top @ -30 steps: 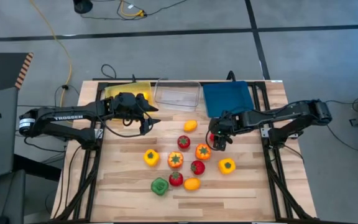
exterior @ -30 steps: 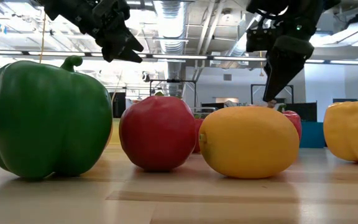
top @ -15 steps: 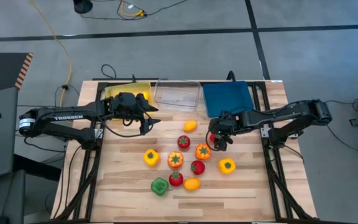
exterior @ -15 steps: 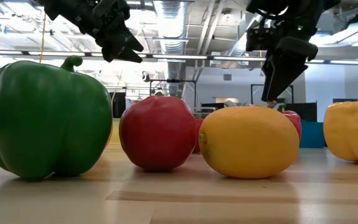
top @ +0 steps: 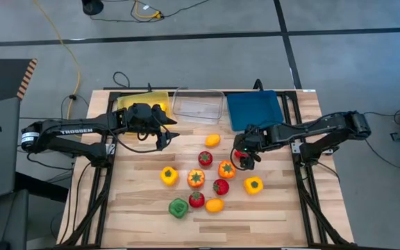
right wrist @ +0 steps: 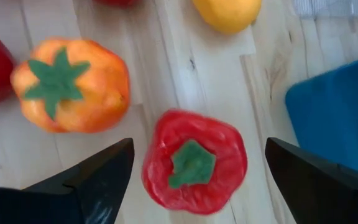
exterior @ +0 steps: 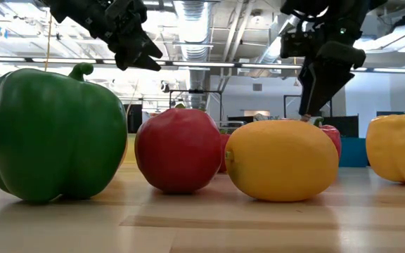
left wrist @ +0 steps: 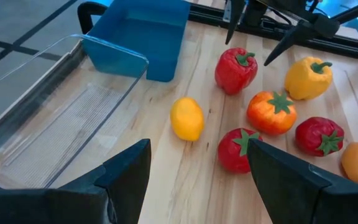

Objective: Sort produce into baskets
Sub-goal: Put the red bell pepper into the blue bin

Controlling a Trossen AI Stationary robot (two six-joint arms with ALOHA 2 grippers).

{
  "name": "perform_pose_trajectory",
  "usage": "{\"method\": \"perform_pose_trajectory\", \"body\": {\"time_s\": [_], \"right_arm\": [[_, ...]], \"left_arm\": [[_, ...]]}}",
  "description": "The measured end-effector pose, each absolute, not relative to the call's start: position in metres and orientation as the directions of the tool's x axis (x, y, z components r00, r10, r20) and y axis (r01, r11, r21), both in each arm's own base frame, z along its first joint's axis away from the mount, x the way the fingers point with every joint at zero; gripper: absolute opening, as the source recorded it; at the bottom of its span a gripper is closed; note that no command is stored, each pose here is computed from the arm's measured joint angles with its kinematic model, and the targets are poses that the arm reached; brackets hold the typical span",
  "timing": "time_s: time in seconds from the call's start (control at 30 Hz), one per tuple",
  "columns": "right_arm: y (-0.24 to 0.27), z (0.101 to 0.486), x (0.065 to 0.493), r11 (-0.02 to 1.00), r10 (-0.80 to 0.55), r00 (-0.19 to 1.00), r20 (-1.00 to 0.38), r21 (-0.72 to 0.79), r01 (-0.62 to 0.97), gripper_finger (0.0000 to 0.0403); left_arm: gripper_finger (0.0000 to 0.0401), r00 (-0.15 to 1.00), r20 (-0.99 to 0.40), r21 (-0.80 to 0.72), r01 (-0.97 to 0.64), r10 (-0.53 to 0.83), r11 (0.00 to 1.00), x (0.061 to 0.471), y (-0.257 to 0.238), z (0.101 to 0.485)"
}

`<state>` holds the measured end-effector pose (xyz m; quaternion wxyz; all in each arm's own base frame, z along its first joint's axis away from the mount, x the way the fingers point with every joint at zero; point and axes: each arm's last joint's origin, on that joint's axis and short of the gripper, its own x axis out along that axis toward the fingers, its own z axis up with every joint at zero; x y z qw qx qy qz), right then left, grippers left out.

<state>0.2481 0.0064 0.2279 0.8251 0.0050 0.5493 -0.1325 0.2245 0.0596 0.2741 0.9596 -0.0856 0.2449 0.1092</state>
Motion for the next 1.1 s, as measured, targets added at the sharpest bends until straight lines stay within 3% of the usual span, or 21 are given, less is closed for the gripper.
{"method": "perform_pose_trajectory", "body": {"time_s": [0.37, 0.87, 1.1], "right_arm": [[-0.003, 0.227, 0.247, 0.952, -0.243, 0.338, -0.909, -0.157, 0.262, 0.0384], [-0.005, 0.225, 0.252, 0.964, -0.182, 0.358, -0.916, -0.095, 0.248, 0.0384], [-0.005, 0.200, 0.263, 0.968, -0.185, 0.260, -0.948, -0.130, 0.216, 0.0384]], "left_arm": [[0.0254, 0.856, -0.488, -0.114, -0.253, 0.168, 0.961, 0.225, 0.060, 0.274], [0.0254, 0.856, -0.489, -0.114, -0.253, 0.168, 0.961, 0.225, 0.060, 0.274], [0.0254, 0.856, -0.489, -0.114, -0.253, 0.168, 0.961, 0.225, 0.060, 0.274]]}}
